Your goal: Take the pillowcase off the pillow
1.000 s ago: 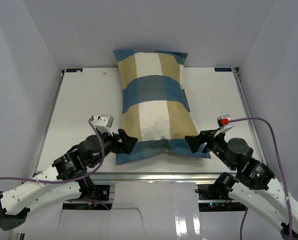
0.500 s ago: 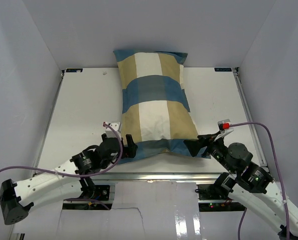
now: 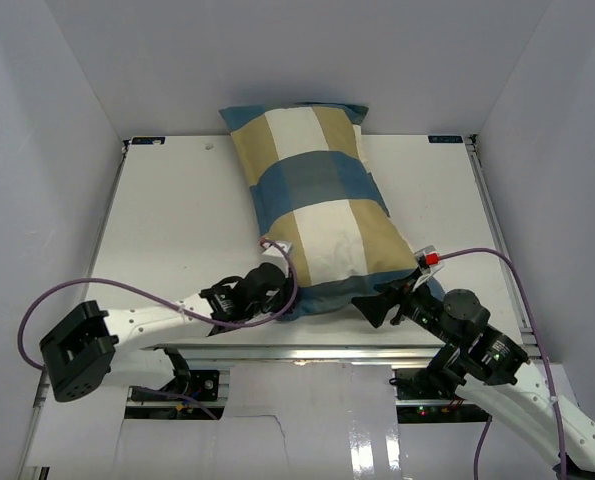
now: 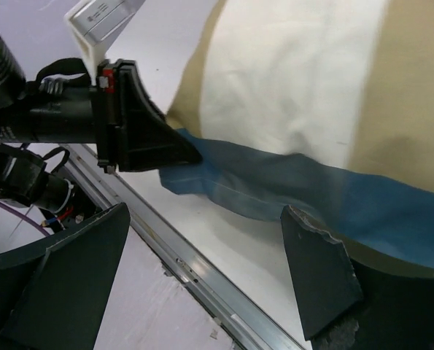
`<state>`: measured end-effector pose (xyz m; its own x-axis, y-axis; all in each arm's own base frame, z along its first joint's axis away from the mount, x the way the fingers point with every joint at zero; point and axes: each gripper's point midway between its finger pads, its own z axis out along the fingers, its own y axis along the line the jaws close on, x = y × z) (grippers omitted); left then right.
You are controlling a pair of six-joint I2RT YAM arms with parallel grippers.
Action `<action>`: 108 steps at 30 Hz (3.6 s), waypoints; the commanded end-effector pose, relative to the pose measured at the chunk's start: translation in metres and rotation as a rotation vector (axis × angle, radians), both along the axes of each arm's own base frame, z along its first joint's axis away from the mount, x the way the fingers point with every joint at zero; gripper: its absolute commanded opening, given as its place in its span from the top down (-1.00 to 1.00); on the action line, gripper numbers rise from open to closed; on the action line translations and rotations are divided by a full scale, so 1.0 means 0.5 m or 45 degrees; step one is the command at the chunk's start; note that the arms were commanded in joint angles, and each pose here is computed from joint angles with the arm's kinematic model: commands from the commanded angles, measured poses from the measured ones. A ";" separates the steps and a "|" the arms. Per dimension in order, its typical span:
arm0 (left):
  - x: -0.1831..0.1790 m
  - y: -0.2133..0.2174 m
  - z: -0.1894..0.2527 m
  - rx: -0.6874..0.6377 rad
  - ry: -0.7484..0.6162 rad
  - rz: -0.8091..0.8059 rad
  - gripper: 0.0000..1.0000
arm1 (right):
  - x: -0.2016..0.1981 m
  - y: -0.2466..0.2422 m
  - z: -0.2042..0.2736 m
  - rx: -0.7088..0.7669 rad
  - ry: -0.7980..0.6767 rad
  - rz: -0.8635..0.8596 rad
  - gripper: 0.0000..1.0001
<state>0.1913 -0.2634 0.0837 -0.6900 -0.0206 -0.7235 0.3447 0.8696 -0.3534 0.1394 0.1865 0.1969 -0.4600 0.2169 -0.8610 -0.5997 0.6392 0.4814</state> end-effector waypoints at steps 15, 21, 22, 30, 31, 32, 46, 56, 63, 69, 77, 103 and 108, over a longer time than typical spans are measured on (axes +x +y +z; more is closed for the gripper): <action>0.139 -0.140 0.355 -0.202 -0.218 -0.020 -0.96 | 0.031 -0.007 0.029 0.023 -0.106 -0.085 -0.84; 0.320 0.024 0.338 -0.263 -0.190 0.237 -0.96 | 0.082 -0.040 -0.016 -0.074 -0.065 -0.295 -0.86; 0.344 0.036 0.316 -0.263 -0.164 0.255 -0.96 | 0.085 -0.042 -0.026 -0.096 -0.052 -0.306 -0.86; 0.521 0.113 0.251 -0.396 -0.154 0.279 -0.94 | 0.094 -0.044 -0.069 -0.202 -0.003 -0.326 -0.87; 0.523 0.098 0.243 -0.430 -0.144 0.200 -0.94 | 0.094 -0.044 -0.065 -0.197 -0.011 -0.324 -0.87; 0.541 0.097 0.245 -0.434 -0.161 0.184 -0.93 | 0.093 -0.044 -0.064 -0.195 -0.017 -0.319 -0.87; 0.733 0.085 0.074 -0.438 -0.115 0.241 -0.78 | 0.070 -0.003 -0.065 -0.139 -0.063 -0.147 -0.87; 0.753 0.082 0.092 -0.555 -0.107 0.305 0.91 | 0.071 0.018 -0.094 -0.165 -0.023 -0.102 -0.87; 0.679 0.120 0.153 -0.540 -0.164 0.373 1.00 | 0.063 0.014 -0.097 -0.151 -0.011 -0.098 -0.88; 0.598 0.141 0.238 -0.590 -0.256 0.362 1.00 | 0.067 0.006 -0.112 -0.150 0.011 -0.139 -0.90; 0.649 0.128 0.215 -0.729 -0.180 0.199 -0.96 | 0.063 0.006 -0.075 -0.140 -0.016 -0.121 -0.90; 0.792 0.099 0.145 -1.060 -0.381 -0.073 -0.67 | 0.047 0.013 -0.037 -0.120 -0.159 -0.023 -0.89; 0.791 0.093 0.171 -1.178 -0.333 -0.067 0.23 | 0.052 0.017 -0.048 -0.155 -0.147 -0.022 -0.89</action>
